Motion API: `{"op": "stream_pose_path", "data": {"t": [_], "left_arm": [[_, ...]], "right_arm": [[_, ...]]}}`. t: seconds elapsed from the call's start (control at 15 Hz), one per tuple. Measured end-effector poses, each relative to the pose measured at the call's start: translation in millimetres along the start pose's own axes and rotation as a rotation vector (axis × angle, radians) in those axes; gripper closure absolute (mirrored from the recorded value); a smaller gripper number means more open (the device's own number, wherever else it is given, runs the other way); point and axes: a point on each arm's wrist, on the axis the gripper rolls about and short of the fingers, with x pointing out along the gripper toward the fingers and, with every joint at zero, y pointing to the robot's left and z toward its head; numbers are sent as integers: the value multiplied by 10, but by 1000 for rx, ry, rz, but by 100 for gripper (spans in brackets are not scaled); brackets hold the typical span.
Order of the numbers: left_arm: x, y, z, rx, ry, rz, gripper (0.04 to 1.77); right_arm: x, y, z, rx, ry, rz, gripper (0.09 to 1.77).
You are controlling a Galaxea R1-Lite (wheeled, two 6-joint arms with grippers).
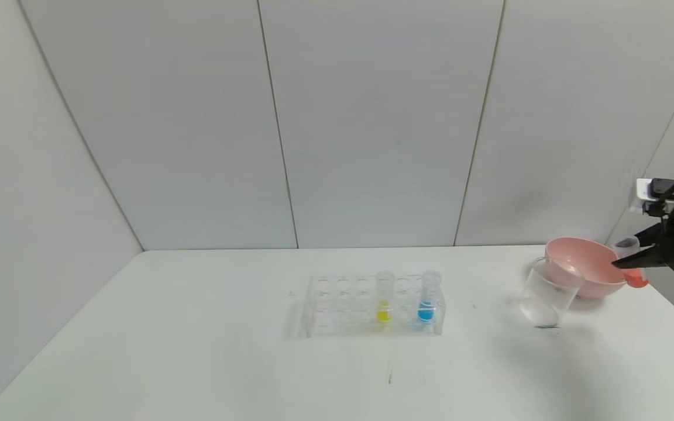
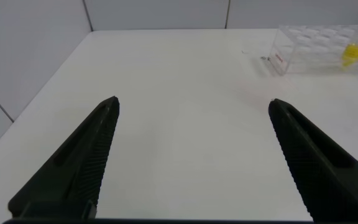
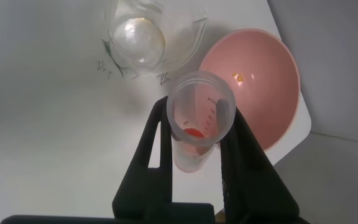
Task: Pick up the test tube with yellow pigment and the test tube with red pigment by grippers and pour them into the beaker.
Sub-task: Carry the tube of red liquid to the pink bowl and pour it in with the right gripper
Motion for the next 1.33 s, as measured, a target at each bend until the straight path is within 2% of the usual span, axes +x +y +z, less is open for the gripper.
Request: {"op": "stream_pose_path", "data": {"t": [0.2, 0.4, 0.6, 1.0, 1.33], "left_arm": [[0, 0, 0, 0, 0, 0, 9], [0, 0, 0, 0, 0, 0, 9], [0, 0, 0, 0, 0, 0, 9], [0, 0, 0, 0, 0, 0, 9], [0, 0, 0, 0, 0, 0, 9]], "right_arm": [[120, -13, 76, -19, 34, 13, 135], [199, -88, 141, -54, 35, 4, 135], [251, -187, 148, -120, 139, -39, 135], [247, -223, 255, -186, 219, -13, 135], [158, -126, 490, -223, 273, 41, 135]]}}
